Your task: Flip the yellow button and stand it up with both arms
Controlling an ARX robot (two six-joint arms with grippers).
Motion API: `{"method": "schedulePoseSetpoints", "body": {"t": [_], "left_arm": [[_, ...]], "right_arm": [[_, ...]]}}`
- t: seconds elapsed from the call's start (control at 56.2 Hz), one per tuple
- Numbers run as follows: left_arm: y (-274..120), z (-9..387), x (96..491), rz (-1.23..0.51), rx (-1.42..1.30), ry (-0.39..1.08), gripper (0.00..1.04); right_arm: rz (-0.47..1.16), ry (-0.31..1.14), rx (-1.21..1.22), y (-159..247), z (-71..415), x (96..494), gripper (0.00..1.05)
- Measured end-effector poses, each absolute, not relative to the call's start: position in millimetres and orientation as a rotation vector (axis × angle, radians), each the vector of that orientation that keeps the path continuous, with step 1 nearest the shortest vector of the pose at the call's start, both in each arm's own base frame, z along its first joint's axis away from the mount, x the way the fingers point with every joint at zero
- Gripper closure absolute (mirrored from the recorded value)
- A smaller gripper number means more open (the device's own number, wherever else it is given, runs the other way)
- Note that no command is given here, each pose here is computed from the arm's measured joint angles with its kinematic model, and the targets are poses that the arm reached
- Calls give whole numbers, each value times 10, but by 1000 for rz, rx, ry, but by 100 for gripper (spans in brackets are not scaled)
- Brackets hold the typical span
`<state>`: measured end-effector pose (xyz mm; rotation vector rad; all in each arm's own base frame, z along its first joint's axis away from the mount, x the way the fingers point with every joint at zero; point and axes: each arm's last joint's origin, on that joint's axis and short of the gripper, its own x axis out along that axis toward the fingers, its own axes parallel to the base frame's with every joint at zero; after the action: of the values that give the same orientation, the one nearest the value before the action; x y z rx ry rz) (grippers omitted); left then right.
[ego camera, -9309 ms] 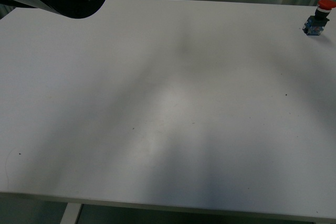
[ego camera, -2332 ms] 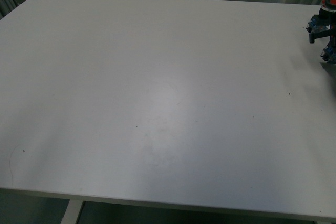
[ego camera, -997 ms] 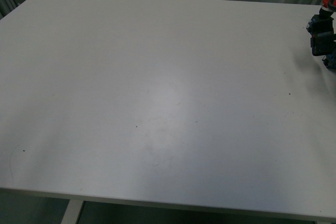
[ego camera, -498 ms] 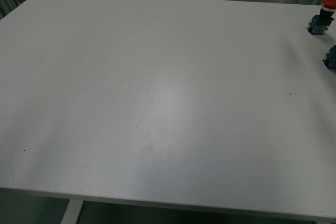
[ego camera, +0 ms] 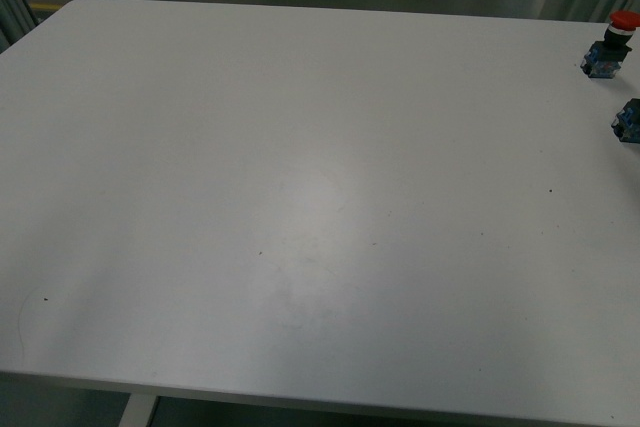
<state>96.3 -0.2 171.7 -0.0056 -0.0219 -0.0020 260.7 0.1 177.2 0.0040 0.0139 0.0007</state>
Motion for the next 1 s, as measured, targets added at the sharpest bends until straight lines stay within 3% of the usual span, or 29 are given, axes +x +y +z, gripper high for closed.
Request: {"method": "schedulePoseSetpoints", "body": {"t": [0.107, 0.997], "left_arm": [[-2, 1717, 963, -2, -6, -22, 7], [-2, 1717, 963, -2, -6, -22, 7]], "right_arm": [[0, 19, -1, 0, 1734, 2421, 102], [0, 17, 1, 0, 1617, 1501, 101]]}}
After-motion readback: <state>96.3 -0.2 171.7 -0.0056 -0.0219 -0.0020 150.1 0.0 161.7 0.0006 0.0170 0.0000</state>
